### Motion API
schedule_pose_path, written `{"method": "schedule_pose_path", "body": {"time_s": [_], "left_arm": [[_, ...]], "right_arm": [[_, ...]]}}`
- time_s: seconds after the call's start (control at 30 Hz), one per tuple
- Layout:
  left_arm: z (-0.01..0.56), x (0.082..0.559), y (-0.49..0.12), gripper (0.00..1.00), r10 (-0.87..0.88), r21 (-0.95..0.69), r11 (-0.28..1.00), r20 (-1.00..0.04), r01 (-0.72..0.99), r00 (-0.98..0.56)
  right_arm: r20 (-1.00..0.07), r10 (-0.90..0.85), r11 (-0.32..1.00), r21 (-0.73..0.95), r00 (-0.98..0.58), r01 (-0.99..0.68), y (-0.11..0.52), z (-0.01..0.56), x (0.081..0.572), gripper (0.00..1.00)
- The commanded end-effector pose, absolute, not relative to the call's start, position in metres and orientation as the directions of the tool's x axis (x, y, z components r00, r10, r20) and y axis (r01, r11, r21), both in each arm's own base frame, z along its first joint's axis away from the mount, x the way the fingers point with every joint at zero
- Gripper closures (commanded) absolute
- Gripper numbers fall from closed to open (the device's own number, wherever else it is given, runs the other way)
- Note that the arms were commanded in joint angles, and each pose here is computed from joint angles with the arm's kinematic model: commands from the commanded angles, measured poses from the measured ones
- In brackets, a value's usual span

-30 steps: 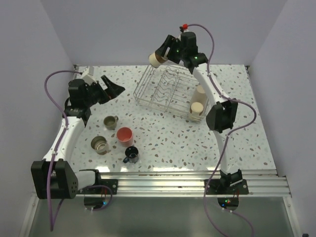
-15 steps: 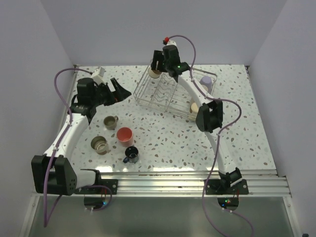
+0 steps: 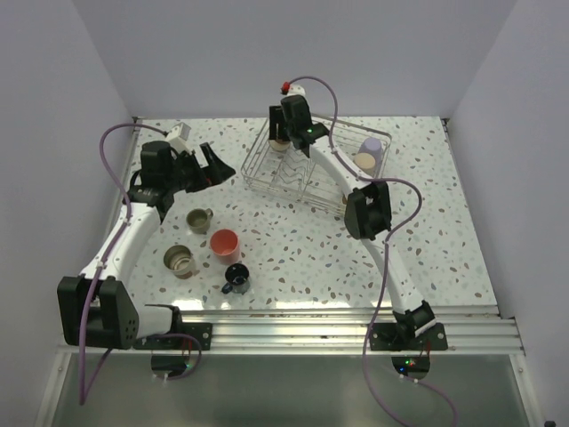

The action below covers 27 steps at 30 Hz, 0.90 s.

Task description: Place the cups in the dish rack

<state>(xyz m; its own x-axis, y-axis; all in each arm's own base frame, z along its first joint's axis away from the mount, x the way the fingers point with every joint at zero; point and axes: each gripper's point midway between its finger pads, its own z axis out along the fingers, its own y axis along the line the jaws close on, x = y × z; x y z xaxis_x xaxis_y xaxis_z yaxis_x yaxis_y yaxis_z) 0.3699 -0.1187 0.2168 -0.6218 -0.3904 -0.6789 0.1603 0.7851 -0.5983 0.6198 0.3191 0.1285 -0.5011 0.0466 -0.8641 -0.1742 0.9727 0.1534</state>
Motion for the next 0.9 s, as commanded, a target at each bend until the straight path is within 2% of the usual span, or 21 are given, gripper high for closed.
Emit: {"method": "schedule_pose_path", "body": {"time_s": [0.0,0.1,0.2,0.23,0.33,0.37,0.47,0.63,0.67,0.7,0.87], "left_arm": [[0.226,0.375,-0.12,0.01,-0.364,-0.572,0.797,-0.713,0.195,-0.599],[0.224,0.375,-0.118,0.01,-0.362,-0.568,0.8,-0.714,0.193,-0.599],[0.224,0.375,-0.118,0.01,-0.357,-0.562,0.804,-0.718,0.194,-0.598],[0.225,0.375,-0.118,0.01,-0.357,-0.561,0.805,-0.719,0.195,-0.597],[0.225,0.375,-0.117,0.01,-0.356,-0.557,0.808,-0.721,0.191,-0.595],[0.225,0.375,-0.117,0.01,-0.355,-0.556,0.809,-0.721,0.192,-0.595],[0.226,0.374,-0.116,0.01,-0.356,-0.554,0.81,-0.725,0.193,-0.59],[0.229,0.374,-0.116,0.01,-0.36,-0.556,0.808,-0.727,0.193,-0.585],[0.23,0.375,-0.116,0.01,-0.36,-0.556,0.808,-0.729,0.196,-0.582],[0.23,0.374,-0.116,0.01,-0.362,-0.557,0.808,-0.727,0.194,-0.583],[0.235,0.375,-0.116,0.01,-0.364,-0.555,0.809,-0.732,0.194,-0.576]], "right_arm": [[-0.891,0.01,0.987,0.08,-0.454,-0.136,0.305,0.139,0.628,0.99],[-0.885,-0.001,0.988,0.072,-0.466,-0.139,0.307,0.13,0.627,0.98],[-0.881,-0.007,0.987,0.07,-0.474,-0.145,0.311,0.124,0.624,0.9],[-0.882,-0.005,0.987,0.073,-0.472,-0.146,0.311,0.125,0.625,0.8],[-0.884,0.0,0.985,0.081,-0.468,-0.154,0.313,0.128,0.625,0.61],[-0.886,0.002,0.984,0.084,-0.464,-0.155,0.313,0.133,0.624,0.46],[-0.892,0.017,0.982,0.099,-0.451,-0.159,0.314,0.144,0.624,0.26],[-0.911,0.05,0.977,0.13,-0.41,-0.169,0.316,0.176,0.624,0.15],[-0.916,0.06,0.975,0.139,-0.397,-0.175,0.317,0.186,0.624,0.06],[-0.922,0.071,0.974,0.147,-0.381,-0.174,0.314,0.199,0.624,0.02],[-0.941,0.116,0.964,0.183,-0.319,-0.191,0.313,0.249,0.618,0.02]]}}
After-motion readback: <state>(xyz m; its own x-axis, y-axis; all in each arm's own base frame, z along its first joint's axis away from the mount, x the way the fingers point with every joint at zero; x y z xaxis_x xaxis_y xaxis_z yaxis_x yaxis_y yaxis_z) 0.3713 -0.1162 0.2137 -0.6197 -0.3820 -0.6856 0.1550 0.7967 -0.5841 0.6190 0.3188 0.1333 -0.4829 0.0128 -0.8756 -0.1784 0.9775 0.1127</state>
